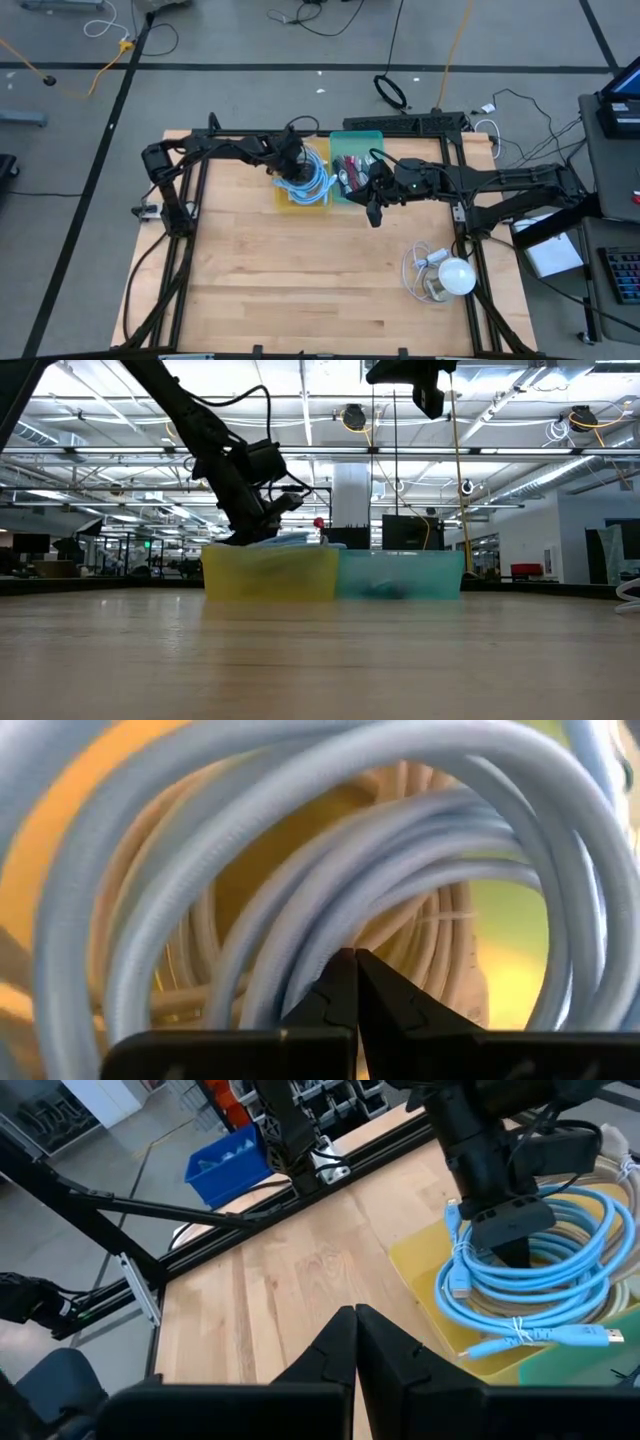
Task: Pick and place USB-C Cables
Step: Adjust the large charger cables in the yellow bin
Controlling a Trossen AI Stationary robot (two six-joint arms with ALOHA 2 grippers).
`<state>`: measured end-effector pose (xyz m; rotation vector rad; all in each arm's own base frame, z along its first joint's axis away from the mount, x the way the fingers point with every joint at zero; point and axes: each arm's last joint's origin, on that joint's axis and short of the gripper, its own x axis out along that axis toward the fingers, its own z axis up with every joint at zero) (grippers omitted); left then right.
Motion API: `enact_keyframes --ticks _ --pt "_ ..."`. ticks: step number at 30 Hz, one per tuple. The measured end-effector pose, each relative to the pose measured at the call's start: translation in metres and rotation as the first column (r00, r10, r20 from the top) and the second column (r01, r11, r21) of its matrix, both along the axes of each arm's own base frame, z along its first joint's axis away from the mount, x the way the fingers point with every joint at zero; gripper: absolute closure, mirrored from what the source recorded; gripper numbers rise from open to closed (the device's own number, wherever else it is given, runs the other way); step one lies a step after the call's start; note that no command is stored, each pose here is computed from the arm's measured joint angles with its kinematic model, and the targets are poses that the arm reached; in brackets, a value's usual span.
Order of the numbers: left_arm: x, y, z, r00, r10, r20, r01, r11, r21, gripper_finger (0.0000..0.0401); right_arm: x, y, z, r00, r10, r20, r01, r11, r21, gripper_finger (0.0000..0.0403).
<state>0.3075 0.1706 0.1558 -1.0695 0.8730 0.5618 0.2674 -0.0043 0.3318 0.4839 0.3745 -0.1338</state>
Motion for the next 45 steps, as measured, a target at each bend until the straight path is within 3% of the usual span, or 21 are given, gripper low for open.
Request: enact_keyframes --ticks 6,13,19,30,38,45 --pt "-0.006 -0.004 0.035 0.997 0.02 0.08 -0.026 0.997 0.075 0.0401 0.0 0.0 0.0 1.0 0.0 0.003 0.0 1.0 0.0 0.0403" --pt "-0.012 -0.005 0.056 0.991 0.046 0.128 -0.064 0.988 0.139 0.0401 0.0 0.0 0.001 1.0 0.002 0.009 -0.002 1.0 -0.005 0.0403" --pt "-0.024 0.014 0.066 0.979 0.178 0.102 -0.201 0.931 0.306 0.0401 0.0 0.0 0.001 1.0 0.003 0.013 -0.003 1.0 -0.006 0.0403" --pt "-0.052 0.055 0.062 0.957 0.28 0.075 -0.288 0.892 0.348 0.0401 0.0 0.0 0.001 1.0 0.001 0.013 -0.001 1.0 -0.004 0.0403" --pt "-0.054 0.072 0.069 0.943 0.285 0.17 -0.33 0.859 0.392 0.0401 0.0 0.0 0.001 1.0 -0.007 0.013 0.007 1.0 0.001 0.0403" --pt "-0.053 0.079 0.05 0.95 0.283 0.131 -0.311 0.884 0.35 0.0401 0.0 0.0 0.001 1.0 -0.014 0.013 0.014 1.0 0.011 0.0403"
